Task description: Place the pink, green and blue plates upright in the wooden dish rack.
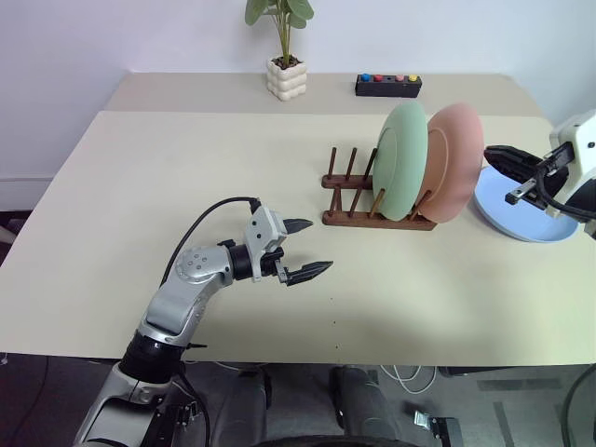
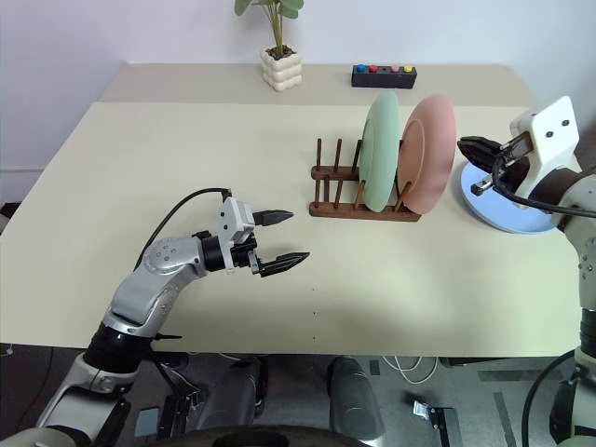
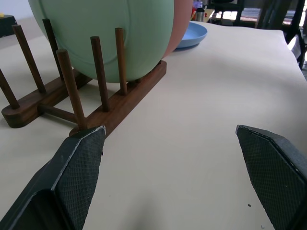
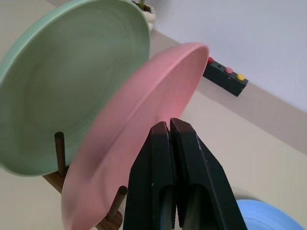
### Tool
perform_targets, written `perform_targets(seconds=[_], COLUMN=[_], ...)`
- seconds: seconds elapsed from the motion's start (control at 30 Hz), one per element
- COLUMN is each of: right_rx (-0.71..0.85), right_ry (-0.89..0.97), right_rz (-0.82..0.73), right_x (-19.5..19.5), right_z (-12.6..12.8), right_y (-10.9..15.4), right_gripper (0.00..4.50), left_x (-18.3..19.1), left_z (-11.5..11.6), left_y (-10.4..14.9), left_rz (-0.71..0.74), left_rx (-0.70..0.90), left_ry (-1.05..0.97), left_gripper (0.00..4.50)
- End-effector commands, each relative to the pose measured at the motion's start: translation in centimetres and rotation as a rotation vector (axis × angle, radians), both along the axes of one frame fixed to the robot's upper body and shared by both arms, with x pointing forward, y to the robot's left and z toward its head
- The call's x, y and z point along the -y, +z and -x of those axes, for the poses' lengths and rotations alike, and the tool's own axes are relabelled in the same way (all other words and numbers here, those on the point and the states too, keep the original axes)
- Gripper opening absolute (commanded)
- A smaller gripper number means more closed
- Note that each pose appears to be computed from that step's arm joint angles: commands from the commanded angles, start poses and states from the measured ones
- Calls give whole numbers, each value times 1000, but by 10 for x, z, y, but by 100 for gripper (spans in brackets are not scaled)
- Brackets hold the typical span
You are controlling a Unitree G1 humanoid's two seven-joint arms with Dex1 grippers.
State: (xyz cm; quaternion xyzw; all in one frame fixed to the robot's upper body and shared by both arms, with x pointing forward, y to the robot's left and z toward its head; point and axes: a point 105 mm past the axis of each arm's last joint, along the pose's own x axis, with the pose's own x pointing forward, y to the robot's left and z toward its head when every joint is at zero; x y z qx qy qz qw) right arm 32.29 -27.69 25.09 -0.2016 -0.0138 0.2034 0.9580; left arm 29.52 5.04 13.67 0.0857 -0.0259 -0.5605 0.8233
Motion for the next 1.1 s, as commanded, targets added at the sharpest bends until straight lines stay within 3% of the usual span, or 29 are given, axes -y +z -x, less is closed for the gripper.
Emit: perform_targets(seconds=[0.03,0.17,0.23,0.33,0.47,0.8,0.83,0.87,1.07,1.1], right_rx=[43,-46,-150,-233,-315,-396,-393,-390,-377,-367], right_ry=[-109,-178,-238,-256,-195,-201,-214,-222,-219,-217], right_rz=[55,82,186,202,244,262,263,264,256,265], right_x=[21,51,75,92,93,102,104,105,105,104], right_z=[-2,-4,-6,-9,-9,-22,-24,-25,-27,-26], right_y=[11,-14,-49,-74,-91,-116,-117,-118,-120,-120], right_gripper=[5,5,57,184,392,392,341,322,20,6], left_x=[0,1,1,-2,-6,-8,-9,-9,-10,-10], left_z=[2,2,2,3,4,5,5,4,4,4], left_y=[11,12,13,15,16,14,14,14,15,15], left_rz=[21,20,19,25,20,13,12,12,10,10], left_rx=[46,47,48,46,45,45,45,46,46,46], left_ry=[-3,-7,-12,-21,-22,-8,-6,-5,0,-1], left_gripper=[450,450,450,450,450,450,450,450,450,450])
